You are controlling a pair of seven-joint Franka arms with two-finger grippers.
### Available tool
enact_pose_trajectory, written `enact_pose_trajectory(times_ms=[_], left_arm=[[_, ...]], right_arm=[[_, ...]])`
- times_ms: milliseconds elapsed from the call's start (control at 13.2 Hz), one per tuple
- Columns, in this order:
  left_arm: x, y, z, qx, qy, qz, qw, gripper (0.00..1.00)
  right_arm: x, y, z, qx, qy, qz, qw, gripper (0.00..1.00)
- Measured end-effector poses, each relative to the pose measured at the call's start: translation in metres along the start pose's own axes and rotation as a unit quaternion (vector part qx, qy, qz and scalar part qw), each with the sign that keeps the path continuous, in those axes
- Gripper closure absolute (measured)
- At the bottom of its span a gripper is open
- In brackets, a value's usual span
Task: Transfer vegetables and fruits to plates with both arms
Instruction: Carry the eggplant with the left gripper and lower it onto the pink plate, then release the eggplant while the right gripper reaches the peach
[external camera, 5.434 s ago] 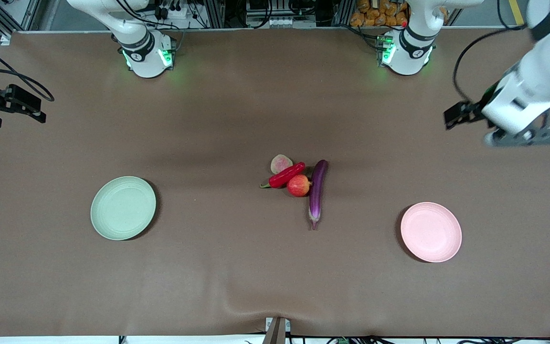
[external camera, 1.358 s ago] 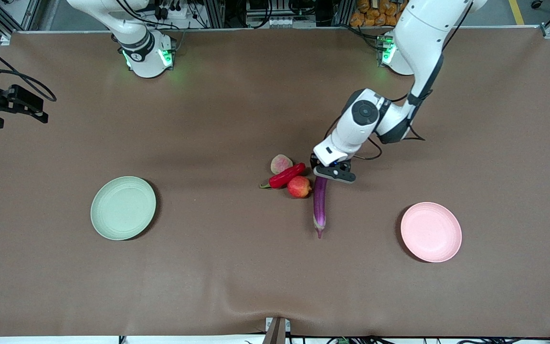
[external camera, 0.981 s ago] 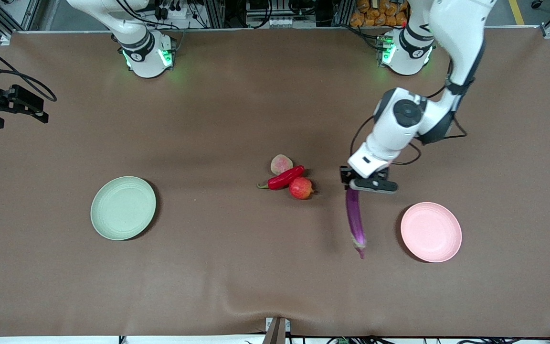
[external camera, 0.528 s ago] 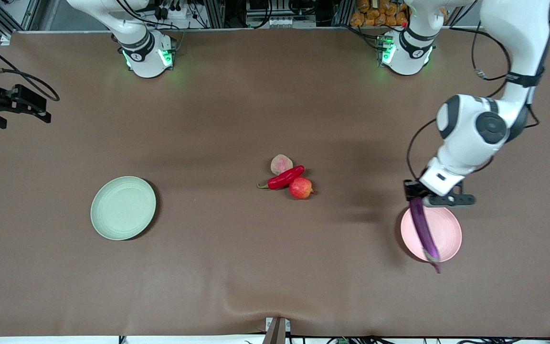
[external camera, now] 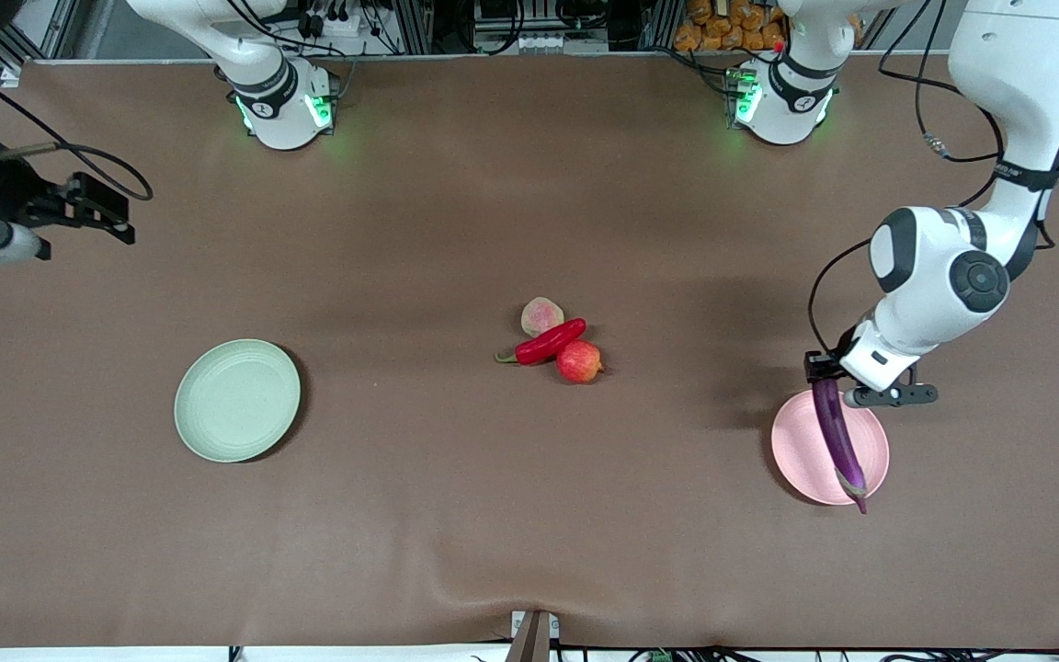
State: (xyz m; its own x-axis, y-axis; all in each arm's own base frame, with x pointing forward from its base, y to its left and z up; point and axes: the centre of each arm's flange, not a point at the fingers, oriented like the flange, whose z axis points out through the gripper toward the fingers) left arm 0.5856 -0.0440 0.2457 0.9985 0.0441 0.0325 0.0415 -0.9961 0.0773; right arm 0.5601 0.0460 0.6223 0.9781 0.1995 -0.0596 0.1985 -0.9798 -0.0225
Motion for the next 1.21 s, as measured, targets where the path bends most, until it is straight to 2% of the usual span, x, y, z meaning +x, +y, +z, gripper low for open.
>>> enact_pose_trajectory(times_ms=[226,453,604,679,830,906,981,1132,1208], left_arm=[[-0.004,0.001,0.007,0.000,-0.008,0.001,1.000,0.63],[-0.004,-0.001,0.009,0.000,-0.009,-0.001,1.000,0.63],[-0.003,-0.003,0.007,0.000,-0.007,-0.003,1.000,0.48],[0.000,-0.004,0.004,0.000,-0.003,-0.004,1.000,0.37],[0.010,-0.005,-0.015,0.001,0.000,-0.005,1.000,0.16],[0.019,-0.004,-0.035,0.004,-0.010,-0.005,1.000,0.04],[0.029,-0.003,-0.063,0.008,-0.024,-0.005,1.000,0.00],[0.048,-0.003,-0.126,0.014,-0.043,-0.007,0.999,0.00],[0.055,-0.003,-0.153,0.015,-0.042,-0.009,0.999,0.00]], right_arm=[[0.029,-0.003,0.047,0.003,-0.033,-0.005,0.999,0.00],[0.062,-0.002,0.089,0.003,-0.027,-0.008,1.000,0.00],[0.084,-0.026,0.111,0.001,-0.006,-0.006,1.000,0.00],[0.094,-0.045,0.122,0.005,0.001,0.016,1.000,0.00],[0.110,-0.088,0.150,0.033,0.004,0.074,0.997,0.00],[0.118,-0.110,0.163,0.048,0.008,0.098,0.994,0.00],[0.124,-0.131,0.175,0.056,0.014,0.118,0.991,0.00],[0.129,-0.179,0.202,0.058,0.011,0.157,0.986,0.00],[0.130,-0.204,0.215,0.058,0.010,0.178,0.982,0.00]])
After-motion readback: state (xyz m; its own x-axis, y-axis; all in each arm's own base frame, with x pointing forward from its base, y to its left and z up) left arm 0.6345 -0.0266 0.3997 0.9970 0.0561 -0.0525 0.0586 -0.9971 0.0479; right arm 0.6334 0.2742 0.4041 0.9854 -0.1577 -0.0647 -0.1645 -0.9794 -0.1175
